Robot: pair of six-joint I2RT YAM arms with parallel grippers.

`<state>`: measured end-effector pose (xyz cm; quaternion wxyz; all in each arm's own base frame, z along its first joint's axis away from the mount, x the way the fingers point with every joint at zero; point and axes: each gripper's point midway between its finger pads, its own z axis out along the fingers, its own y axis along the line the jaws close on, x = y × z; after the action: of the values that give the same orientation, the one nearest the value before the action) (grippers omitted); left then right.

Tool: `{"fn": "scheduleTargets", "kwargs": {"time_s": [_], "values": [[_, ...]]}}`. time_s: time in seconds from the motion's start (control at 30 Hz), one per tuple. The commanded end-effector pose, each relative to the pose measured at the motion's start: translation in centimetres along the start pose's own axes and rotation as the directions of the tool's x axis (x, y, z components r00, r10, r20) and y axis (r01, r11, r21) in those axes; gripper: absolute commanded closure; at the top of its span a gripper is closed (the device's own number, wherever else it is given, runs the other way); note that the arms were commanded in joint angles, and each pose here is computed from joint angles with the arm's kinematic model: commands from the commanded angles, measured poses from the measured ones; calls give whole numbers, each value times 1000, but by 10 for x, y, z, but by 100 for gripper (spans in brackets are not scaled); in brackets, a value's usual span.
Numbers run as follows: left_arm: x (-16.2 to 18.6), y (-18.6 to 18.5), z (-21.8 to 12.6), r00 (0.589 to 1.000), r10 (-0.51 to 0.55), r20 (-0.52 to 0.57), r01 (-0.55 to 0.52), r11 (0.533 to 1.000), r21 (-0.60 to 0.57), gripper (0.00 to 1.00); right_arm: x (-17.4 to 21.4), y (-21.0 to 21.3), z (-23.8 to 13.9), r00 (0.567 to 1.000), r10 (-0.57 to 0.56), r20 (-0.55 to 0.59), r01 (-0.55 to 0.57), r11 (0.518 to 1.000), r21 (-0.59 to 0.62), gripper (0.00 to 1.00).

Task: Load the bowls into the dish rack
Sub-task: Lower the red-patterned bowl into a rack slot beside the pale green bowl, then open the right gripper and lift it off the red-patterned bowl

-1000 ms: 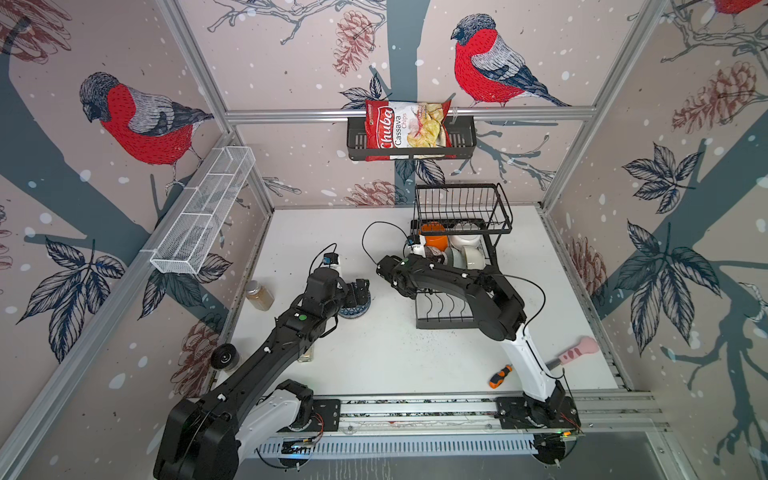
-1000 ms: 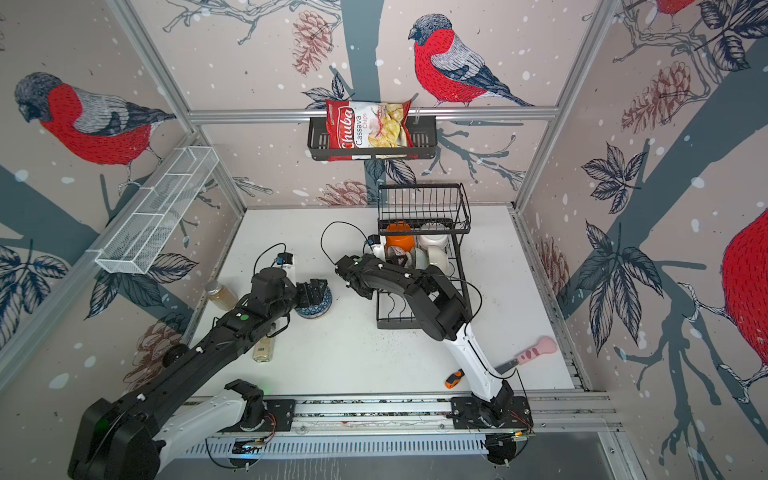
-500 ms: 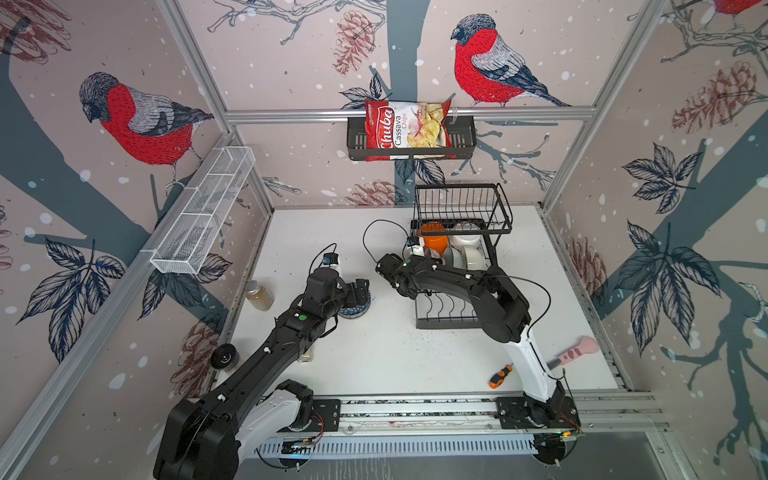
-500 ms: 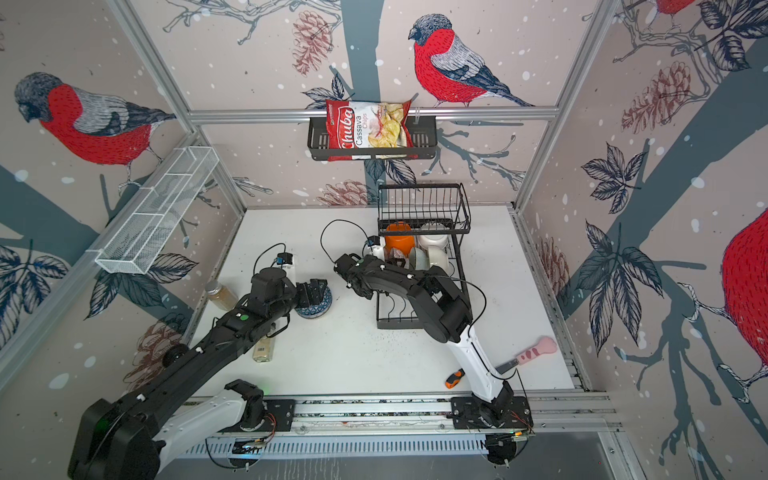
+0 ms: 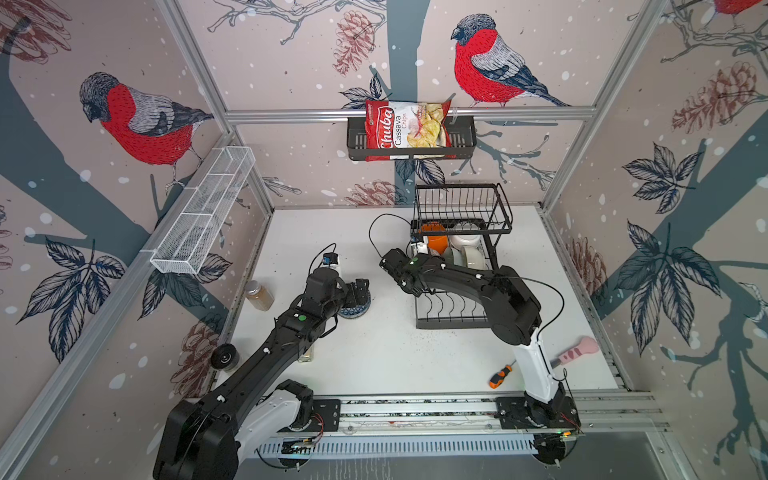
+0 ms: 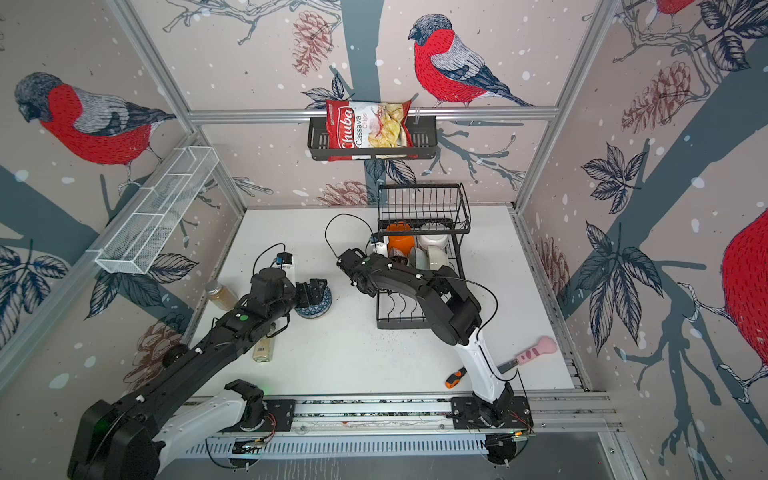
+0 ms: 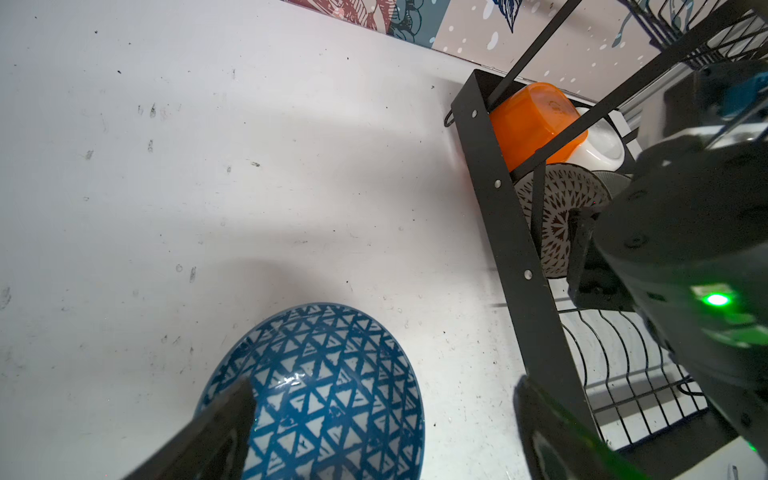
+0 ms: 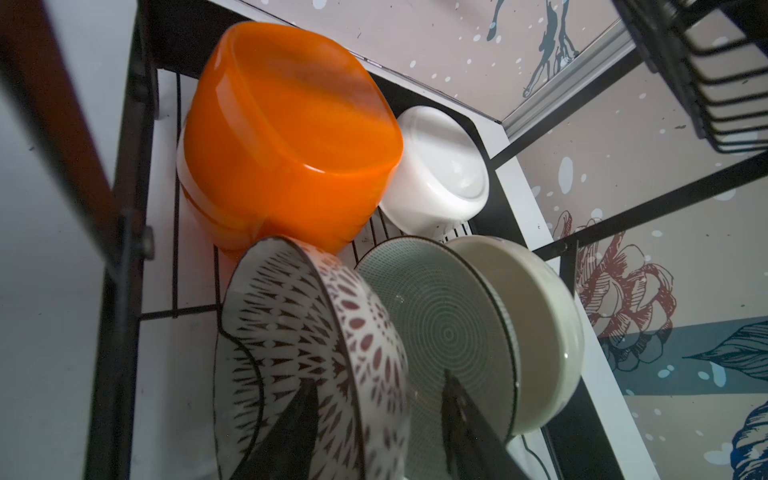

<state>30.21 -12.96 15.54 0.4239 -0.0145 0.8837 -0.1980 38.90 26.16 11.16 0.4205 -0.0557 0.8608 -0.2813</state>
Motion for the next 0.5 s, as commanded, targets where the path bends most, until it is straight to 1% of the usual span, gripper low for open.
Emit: {"fn": "scheduleTargets", "kwargs": {"time_s": [0.0, 0.27, 0.47], "values": [[-5, 0, -1, 1000, 0, 18, 0, 1000, 0, 4, -9, -2, -5, 999, 32, 16, -31, 999, -28, 50], [-5, 3, -2, 1000, -3, 21, 4, 1000, -18, 4, -18, -8, -19, 996, 77, 35, -73, 991, -116, 47], [-4, 5, -1, 1000, -8, 16, 8, 1000, -29, 4, -23, -9, -28, 994, 101, 49, -90, 976, -196, 40]]}}
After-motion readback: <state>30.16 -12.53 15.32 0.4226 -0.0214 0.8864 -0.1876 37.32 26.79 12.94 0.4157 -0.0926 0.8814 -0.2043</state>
